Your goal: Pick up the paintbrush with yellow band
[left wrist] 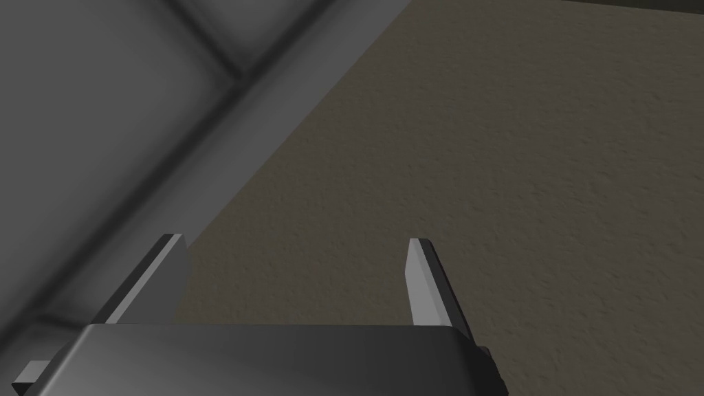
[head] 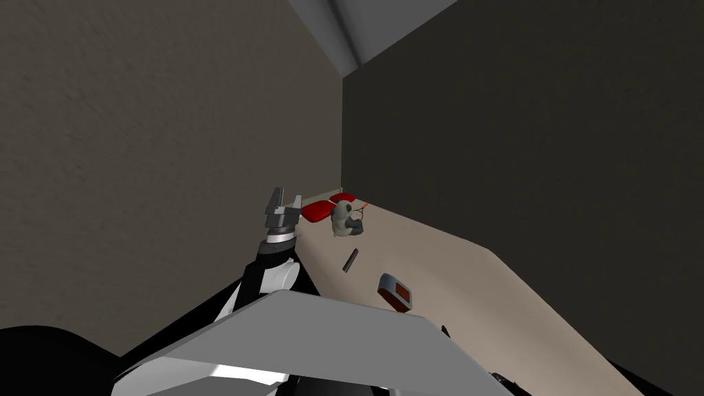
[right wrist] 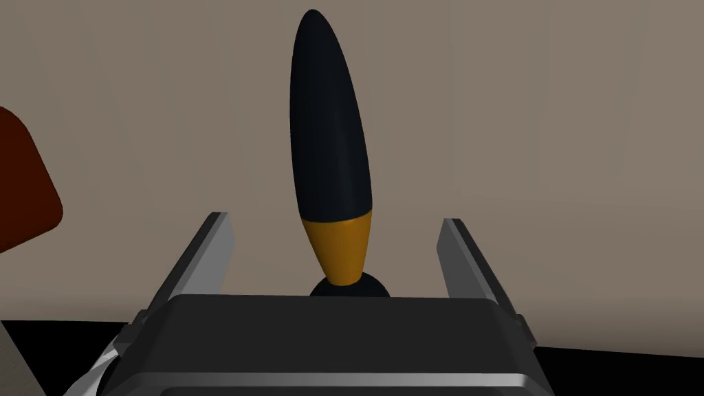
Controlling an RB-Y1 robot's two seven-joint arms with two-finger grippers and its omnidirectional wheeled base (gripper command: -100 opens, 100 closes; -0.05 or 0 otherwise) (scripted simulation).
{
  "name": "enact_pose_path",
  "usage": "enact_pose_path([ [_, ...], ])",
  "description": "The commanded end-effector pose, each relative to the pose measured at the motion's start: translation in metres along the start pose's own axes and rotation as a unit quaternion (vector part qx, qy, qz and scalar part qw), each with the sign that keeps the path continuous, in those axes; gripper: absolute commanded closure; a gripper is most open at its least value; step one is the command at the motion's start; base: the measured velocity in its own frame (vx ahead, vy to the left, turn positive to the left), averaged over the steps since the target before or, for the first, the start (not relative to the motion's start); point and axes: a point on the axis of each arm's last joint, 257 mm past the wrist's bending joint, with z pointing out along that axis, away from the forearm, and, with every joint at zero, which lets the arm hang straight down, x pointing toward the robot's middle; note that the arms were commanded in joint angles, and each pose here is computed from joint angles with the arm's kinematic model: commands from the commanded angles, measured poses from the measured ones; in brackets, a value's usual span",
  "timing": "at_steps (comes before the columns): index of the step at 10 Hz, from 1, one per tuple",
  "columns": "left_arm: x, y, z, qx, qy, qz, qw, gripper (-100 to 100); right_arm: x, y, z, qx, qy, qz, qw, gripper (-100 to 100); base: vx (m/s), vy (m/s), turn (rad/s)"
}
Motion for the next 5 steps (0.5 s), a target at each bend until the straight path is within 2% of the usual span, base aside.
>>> enact_pose_path([
  [1,0.0,0.0,0.0,0.0,0.0,0.0,1.0,0,0.001,0.0,0.003,-0.001,-0.001,-0.005,1.0,-100,-0.01,0.013,-0.021],
  [5,0.0,0.0,0.0,0.0,0.0,0.0,1.0,0,0.011,-0.005,0.013,0.001,-0.001,-0.014,0.9999,-100,-0.007,0.01,-0.039],
])
